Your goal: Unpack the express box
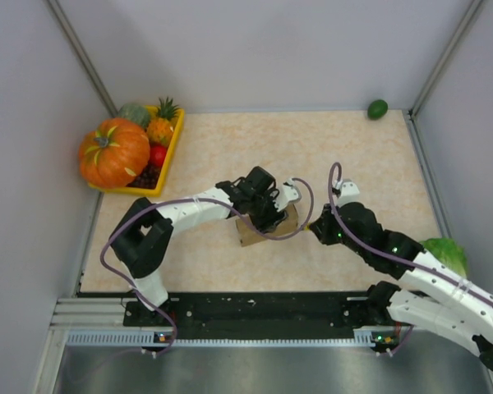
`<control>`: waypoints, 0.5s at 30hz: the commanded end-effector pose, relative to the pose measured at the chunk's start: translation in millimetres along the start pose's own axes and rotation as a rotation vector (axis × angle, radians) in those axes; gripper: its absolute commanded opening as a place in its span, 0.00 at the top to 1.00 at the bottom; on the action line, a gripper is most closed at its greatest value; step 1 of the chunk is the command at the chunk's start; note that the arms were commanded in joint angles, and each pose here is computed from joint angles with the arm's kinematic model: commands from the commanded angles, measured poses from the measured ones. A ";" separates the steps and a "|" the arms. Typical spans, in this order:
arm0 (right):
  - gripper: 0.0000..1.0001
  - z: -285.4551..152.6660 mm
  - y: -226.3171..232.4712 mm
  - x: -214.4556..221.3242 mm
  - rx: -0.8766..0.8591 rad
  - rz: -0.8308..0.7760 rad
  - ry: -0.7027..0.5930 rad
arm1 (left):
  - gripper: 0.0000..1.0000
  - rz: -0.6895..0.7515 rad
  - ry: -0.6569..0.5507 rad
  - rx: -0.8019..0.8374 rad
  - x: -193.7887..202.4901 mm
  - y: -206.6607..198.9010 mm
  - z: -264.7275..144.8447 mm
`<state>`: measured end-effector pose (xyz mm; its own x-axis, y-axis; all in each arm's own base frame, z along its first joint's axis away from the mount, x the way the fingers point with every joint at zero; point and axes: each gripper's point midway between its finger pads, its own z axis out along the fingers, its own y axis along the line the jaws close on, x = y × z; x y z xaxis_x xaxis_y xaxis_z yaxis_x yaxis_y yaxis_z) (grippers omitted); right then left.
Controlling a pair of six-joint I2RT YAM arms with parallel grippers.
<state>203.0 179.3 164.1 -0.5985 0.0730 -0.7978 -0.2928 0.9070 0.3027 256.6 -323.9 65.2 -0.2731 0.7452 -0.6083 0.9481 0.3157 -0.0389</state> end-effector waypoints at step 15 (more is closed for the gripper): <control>1.00 -24.9 -14.4 -12.5 0.089 0.114 -0.043 | 0.20 -0.174 -0.093 -0.013 -48.4 13.4 -35.0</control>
<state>192.5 154.5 183.3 -0.6006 0.1422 -0.7868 -0.1958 0.9280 0.3171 276.6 -323.7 82.1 -0.4150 0.6934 -0.5890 0.8895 0.4454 -0.1023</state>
